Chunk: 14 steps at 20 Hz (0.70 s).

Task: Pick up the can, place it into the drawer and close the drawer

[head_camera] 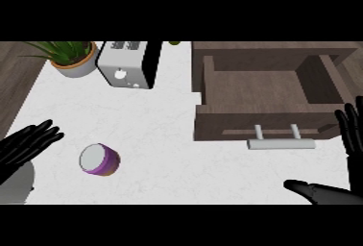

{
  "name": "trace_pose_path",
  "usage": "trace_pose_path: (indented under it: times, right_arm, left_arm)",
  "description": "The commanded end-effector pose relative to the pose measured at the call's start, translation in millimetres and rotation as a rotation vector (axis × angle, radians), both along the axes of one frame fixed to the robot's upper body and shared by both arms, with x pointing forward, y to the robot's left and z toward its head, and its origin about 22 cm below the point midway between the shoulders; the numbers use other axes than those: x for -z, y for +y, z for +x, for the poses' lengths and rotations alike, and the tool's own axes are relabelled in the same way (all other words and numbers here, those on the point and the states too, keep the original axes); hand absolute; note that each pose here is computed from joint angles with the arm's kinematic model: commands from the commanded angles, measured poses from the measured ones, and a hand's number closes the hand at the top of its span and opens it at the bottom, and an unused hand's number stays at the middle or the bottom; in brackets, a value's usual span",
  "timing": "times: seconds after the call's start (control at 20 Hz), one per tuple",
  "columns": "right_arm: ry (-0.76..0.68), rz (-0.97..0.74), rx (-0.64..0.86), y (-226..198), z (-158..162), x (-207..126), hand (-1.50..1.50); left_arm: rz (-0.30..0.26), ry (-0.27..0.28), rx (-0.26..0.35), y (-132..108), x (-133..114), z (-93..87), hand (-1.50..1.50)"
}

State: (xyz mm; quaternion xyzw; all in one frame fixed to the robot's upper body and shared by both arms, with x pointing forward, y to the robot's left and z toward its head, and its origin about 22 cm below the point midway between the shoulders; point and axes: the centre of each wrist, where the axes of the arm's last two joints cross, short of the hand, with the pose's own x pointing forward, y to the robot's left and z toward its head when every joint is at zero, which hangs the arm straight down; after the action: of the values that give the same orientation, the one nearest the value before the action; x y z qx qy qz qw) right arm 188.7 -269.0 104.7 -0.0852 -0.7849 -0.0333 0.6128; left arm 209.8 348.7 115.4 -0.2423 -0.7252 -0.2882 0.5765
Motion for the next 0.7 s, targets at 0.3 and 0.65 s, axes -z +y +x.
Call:
trace_pose_path:
  times: [0.3,0.65]
  right_arm:
    - [0.015,0.021,0.026,-54,-22,14,-1.5]
    - [0.037,0.013,0.031,-61,-59,12,-1.5]
  left_arm:
    - [0.0,0.032,0.073,81,-26,7.7,-1.5]
    - [-0.025,0.127,0.02,85,-38,-1.6,-1.5]
